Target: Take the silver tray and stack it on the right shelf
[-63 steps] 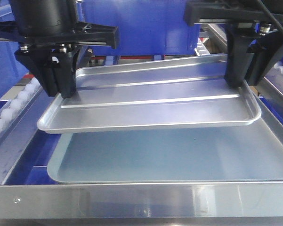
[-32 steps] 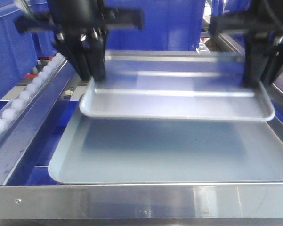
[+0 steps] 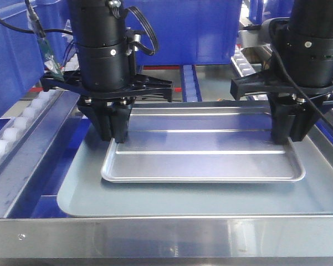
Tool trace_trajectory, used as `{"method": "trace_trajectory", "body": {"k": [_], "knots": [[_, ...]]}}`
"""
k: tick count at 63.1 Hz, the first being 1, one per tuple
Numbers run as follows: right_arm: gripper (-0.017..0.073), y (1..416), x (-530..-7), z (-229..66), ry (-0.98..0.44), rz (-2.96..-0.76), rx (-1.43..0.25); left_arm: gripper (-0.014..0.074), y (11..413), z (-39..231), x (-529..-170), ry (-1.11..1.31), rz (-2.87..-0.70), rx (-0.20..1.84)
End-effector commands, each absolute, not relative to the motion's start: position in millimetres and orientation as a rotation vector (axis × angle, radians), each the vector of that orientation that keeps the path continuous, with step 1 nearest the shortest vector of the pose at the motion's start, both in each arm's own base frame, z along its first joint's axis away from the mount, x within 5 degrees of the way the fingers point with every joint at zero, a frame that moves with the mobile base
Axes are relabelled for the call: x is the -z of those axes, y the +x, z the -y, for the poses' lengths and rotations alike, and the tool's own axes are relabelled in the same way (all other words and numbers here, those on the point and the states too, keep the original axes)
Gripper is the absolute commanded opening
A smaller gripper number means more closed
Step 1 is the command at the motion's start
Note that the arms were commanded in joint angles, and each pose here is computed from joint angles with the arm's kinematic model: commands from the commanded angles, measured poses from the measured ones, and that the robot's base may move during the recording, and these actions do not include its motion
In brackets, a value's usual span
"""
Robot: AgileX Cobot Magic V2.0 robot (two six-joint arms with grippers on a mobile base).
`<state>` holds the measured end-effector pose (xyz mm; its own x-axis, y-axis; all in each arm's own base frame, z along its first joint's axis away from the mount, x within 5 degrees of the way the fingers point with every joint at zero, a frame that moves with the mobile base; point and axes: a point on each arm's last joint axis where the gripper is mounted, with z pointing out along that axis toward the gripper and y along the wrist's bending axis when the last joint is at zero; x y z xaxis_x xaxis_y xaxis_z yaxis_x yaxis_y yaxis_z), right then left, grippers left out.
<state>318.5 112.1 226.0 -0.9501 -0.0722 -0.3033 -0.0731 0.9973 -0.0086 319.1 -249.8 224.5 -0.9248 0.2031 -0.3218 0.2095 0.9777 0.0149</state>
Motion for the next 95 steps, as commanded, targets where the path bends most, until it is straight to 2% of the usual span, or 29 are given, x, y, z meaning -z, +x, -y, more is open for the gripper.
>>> {"method": "trace_trajectory", "body": {"k": [1, 4, 8, 16, 22, 25, 33, 39, 47, 52, 55, 63, 64, 67, 83, 95], "knots": [[0.0143, 321.5, -251.2, -108.4, -0.180, -2.718, 0.011, -0.0088, 320.9, 243.6, -252.5, 0.355, -2.721, 0.040], [0.0212, 321.3, -251.1, -108.3, -0.180, -2.721, 0.013, -0.0057, 321.5, 242.6, -252.2, 0.345, -2.734, 0.061], [0.0297, 320.9, -250.9, -108.1, -0.180, -2.726, 0.016, 0.0027, 322.0, 241.6, -251.8, 0.344, -2.748, 0.086], [0.0494, 320.6, -251.1, -107.9, -0.180, -2.727, 0.016, 0.0293, 323.6, 239.6, -252.1, 0.321, -2.761, 0.111], [0.0558, 319.8, -253.1, -107.6, -0.179, -2.723, 0.015, 0.0435, 323.5, 239.2, -252.4, 0.322, -2.763, 0.104], [0.0554, 318.8, -255.7, -107.2, -0.177, -2.716, 0.012, 0.0459, 322.7, 238.4, -253.5, 0.322, -2.770, 0.096], [0.0538, 313.1, -269.8, -105.5, -0.173, -2.676, -0.005, 0.0438, 319.8, 236.2, -263.5, 0.326, -2.764, 0.085], [0.0473, 305.5, -284.8, -102.5, -0.165, -2.641, -0.018, 0.0404, 312.8, 233.5, -278.5, 0.360, -2.731, 0.071], [0.0265, 289.4, -307.1, -96.5, -0.152, -2.604, -0.031, 0.0302, 292.0, 228.4, -307.0, 0.445, -2.662, 0.011], [0.0101, 274.5, -321.3, -90.9, -0.145, -2.563, -0.047, 0.0169, 268.2, 222.7, -329.5, 0.490, -2.548, 0.018], [0.0044, 267.5, -325.0, -88.3, -0.144, -2.541, -0.056, 0.0106, 259.4, 219.1, -333.2, 0.494, -2.505, 0.048], [0.0057, 243.4, -323.9, -79.8, -0.147, -2.490, -0.080, -0.0105, 234.7, 203.3, -338.1, 0.511, -2.416, 0.153], [0.0057, 240.8, -322.8, -78.9, -0.148, -2.487, -0.082, -0.0111, 232.0, 201.0, -334.8, 0.516, -2.416, 0.154], [0.0057, 231.8, -319.1, -75.7, -0.153, -2.471, -0.088, -0.0089, 224.8, 194.1, -330.7, 0.522, -2.399, 0.173], [0.0057, 185.6, -300.0, -60.5, -0.209, -2.340, -0.130, -0.0092, 187.1, 166.8, -305.0, 0.623, -2.309, 0.215], [0.0057, 145.3, -302.9, -45.9, -0.228, -2.192, -0.160, -0.0092, 147.7, 149.2, -312.9, 0.716, -2.102, 0.332]]}}
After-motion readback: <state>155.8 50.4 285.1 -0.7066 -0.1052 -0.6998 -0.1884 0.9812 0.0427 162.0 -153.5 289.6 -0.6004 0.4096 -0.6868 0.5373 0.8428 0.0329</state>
